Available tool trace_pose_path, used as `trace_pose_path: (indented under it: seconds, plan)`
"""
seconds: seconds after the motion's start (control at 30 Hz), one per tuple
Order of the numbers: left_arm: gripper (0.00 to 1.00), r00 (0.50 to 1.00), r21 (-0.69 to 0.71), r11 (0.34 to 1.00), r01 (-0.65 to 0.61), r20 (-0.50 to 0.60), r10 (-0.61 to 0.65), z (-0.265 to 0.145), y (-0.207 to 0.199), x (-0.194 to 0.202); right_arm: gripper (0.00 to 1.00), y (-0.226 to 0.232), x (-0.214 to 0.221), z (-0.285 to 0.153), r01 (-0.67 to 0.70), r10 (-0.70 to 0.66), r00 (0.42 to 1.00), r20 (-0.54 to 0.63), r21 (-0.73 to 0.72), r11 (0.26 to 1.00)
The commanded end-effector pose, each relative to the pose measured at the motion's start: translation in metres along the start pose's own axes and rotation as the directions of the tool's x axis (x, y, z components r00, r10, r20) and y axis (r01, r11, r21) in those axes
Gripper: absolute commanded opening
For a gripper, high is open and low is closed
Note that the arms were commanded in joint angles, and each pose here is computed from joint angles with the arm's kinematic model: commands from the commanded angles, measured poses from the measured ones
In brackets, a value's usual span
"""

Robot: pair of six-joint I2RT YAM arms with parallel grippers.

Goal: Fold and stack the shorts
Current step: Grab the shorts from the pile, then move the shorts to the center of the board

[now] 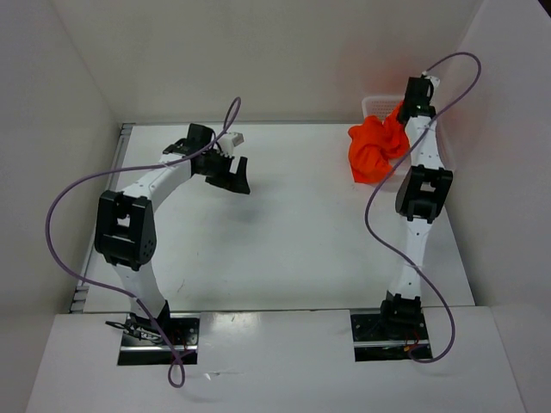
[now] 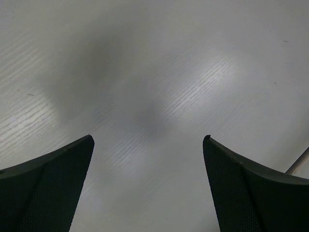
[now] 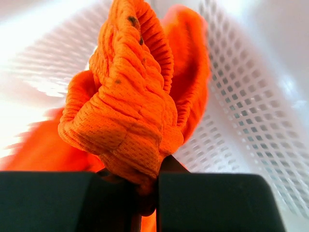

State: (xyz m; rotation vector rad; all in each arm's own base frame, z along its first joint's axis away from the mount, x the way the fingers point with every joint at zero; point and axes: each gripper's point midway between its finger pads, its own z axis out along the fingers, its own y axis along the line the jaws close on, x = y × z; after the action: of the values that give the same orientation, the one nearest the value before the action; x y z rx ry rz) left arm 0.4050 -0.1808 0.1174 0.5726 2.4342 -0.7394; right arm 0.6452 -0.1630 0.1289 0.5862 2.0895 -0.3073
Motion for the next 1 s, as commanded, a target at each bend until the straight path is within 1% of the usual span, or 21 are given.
trace_pose_path:
  seconds: [0.0,0.07,0.17,0.2,0.27,0.37,0.4,0.47,0.5,0.53,0.57,0.6,0.67,0.73,0.77,0.8,0.83,0.87,0.9,0.93,0.97]
  plan:
    - [1.00,0.991,-0.004,0.997,-0.075,0.113,0.075,-0.030,-0.018,-0.037,0.00,0.003,-0.183,-0.161,-0.155,0.185,0.903,0.388,-0.109,0.982]
    - [1.00,0.985,-0.035,0.995,-0.092,0.146,0.096,-0.042,-0.020,-0.041,0.00,0.017,-0.220,-0.230,-0.164,0.238,0.850,0.471,-0.193,0.967]
    - [1.00,0.970,-0.073,0.990,-0.120,0.204,0.133,-0.066,-0.029,-0.047,0.00,0.044,-0.248,-0.313,-0.138,0.292,0.792,0.536,-0.309,0.941]
    - [1.00,0.960,-0.080,0.987,-0.137,0.237,0.153,-0.082,-0.038,-0.050,0.00,0.046,-0.261,-0.356,-0.124,0.318,0.756,0.572,-0.353,0.927]
    - [1.00,0.956,-0.099,0.986,-0.132,0.249,0.152,-0.092,-0.038,-0.040,0.00,0.076,-0.269,-0.426,-0.062,0.361,0.713,0.601,-0.459,0.886]
    - [1.00,0.932,-0.162,0.980,-0.112,0.326,0.161,-0.130,-0.030,-0.033,0.00,0.111,-0.260,-0.511,-0.007,0.440,0.696,0.568,-0.607,0.795]
    - [1.00,0.906,-0.190,0.974,-0.121,0.380,0.187,-0.152,-0.034,-0.037,0.00,0.127,-0.249,-0.523,-0.018,0.472,0.722,0.506,-0.668,0.744]
    - [1.00,0.886,-0.227,0.968,-0.106,0.420,0.196,-0.173,-0.031,-0.033,0.00,0.160,-0.226,-0.546,-0.015,0.489,0.769,0.412,-0.753,0.658]
    - [1.00,0.868,-0.285,0.955,-0.077,0.453,0.205,-0.193,-0.024,-0.030,0.00,0.176,-0.215,-0.559,0.004,0.483,0.800,0.355,-0.809,0.588]
    - [1.00,0.858,-0.309,0.949,-0.065,0.468,0.212,-0.203,-0.022,-0.028,0.00,0.188,-0.205,-0.566,-0.035,0.499,0.823,0.271,-0.853,0.521]
    - [1.00,0.856,-0.332,0.942,-0.047,0.472,0.210,-0.210,-0.019,-0.024,0.00,0.206,-0.192,-0.567,-0.046,0.480,0.850,0.219,-0.875,0.481]
    - [1.00,0.832,-0.388,0.921,-0.023,0.504,0.233,-0.231,-0.017,-0.025,0.00,0.219,-0.180,-0.570,-0.051,0.452,0.875,0.174,-0.896,0.442]
    - [1.00,0.832,-0.427,0.904,0.013,0.506,0.227,-0.238,-0.010,-0.014,0.02,0.240,-0.150,-0.555,-0.090,0.390,0.915,0.103,-0.890,0.446]
    - [1.00,0.822,-0.472,0.880,0.051,0.521,0.232,-0.253,-0.005,-0.006,0.19,0.256,-0.109,-0.514,-0.126,0.300,0.953,0.043,-0.844,0.521]
    - [1.00,0.823,-0.471,0.881,0.051,0.519,0.230,-0.252,-0.007,0.001,0.22,0.251,-0.105,-0.511,-0.131,0.296,0.954,0.041,-0.833,0.537]
    - [1.00,0.824,-0.476,0.877,0.060,0.520,0.226,-0.253,-0.005,0.005,0.26,0.256,-0.068,-0.479,-0.125,0.217,0.976,0.010,-0.789,0.601]
    - [1.00,0.824,-0.476,0.877,0.061,0.519,0.225,-0.252,-0.005,0.008,0.48,0.253,-0.054,-0.467,-0.114,0.186,0.982,0.007,-0.767,0.631]
    - [1.00,0.836,-0.471,0.880,0.065,0.507,0.210,-0.247,-0.004,0.016,0.61,0.244,-0.053,-0.476,-0.074,0.171,0.984,0.042,-0.782,0.619]
    - [1.00,0.841,-0.458,0.887,0.059,0.502,0.203,-0.243,-0.005,0.019,0.72,0.245,-0.001,-0.449,-0.022,0.044,0.999,0.008,-0.766,0.643]
    - [1.00,0.850,-0.437,0.898,0.052,0.492,0.190,-0.237,-0.007,0.023,0.88,0.245,0.023,-0.453,0.027,-0.037,0.999,0.006,-0.807,0.590]
    - [1.00,0.853,-0.425,0.904,0.048,0.487,0.184,-0.234,-0.007,0.023,0.94,0.239,0.043,-0.450,0.113,-0.117,0.992,0.056,-0.821,0.559]
